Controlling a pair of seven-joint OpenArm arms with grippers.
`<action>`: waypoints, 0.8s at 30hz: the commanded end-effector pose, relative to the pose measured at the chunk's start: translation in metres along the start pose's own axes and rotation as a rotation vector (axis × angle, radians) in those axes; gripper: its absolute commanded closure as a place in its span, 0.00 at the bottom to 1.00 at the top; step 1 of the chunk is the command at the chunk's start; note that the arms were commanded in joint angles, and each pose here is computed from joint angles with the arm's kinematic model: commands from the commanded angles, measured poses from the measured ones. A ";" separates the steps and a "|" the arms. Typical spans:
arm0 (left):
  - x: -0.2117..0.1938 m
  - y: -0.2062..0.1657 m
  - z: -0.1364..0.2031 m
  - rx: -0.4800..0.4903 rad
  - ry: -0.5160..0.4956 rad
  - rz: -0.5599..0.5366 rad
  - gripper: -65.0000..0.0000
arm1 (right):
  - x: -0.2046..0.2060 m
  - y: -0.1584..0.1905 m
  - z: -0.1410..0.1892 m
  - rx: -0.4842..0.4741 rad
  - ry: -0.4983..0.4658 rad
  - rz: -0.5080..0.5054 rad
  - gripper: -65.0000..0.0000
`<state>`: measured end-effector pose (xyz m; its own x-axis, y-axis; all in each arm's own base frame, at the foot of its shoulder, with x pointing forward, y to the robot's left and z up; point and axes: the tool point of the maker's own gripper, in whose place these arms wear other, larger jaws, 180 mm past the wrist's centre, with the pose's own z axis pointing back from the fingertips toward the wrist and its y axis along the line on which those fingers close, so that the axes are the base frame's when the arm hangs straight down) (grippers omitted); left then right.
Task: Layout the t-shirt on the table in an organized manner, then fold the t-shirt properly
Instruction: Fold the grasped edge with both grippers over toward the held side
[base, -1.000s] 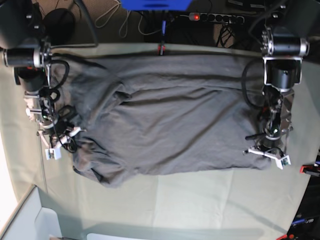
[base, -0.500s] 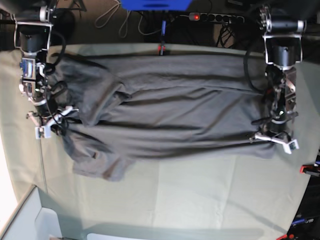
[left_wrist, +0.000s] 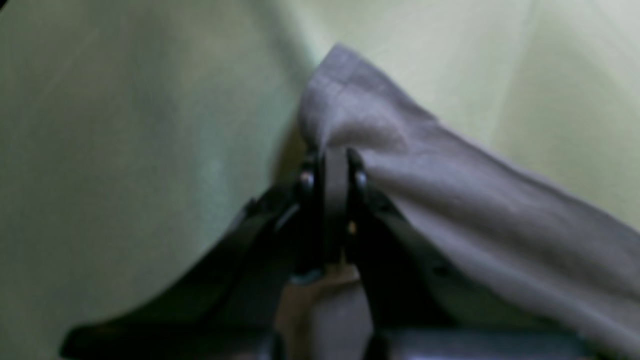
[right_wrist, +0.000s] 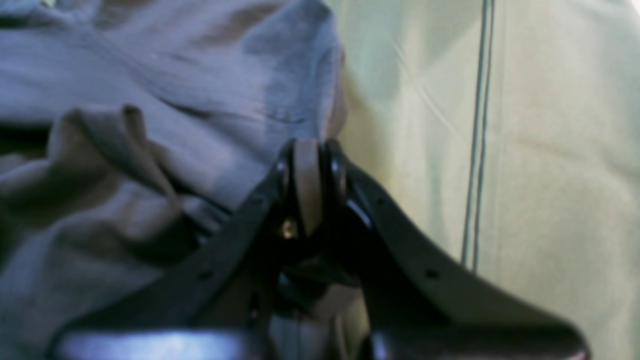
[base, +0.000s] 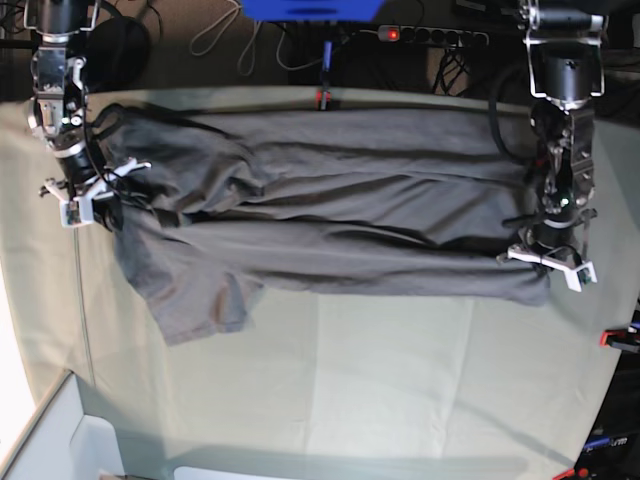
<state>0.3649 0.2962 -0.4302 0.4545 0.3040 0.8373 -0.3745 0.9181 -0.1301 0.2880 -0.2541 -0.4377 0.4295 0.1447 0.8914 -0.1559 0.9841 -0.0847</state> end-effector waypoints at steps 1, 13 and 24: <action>0.017 0.004 0.001 0.003 -0.051 -0.009 1.00 | 0.015 -0.009 0.002 -0.012 -0.046 0.018 1.00; -0.002 0.015 0.011 0.016 -0.018 -0.032 0.96 | 0.004 -0.003 0.016 0.002 -0.022 0.031 1.00; 0.020 0.004 0.026 -0.021 -0.092 -0.049 0.48 | 0.019 -0.021 0.028 -0.047 -0.061 0.050 0.57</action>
<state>0.3387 0.2922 -0.4205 0.4512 0.2584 0.8542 -0.3427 0.9339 -0.1015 0.2642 -0.2663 -0.4258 0.4258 0.1770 0.8873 -0.1418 0.9816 -0.1278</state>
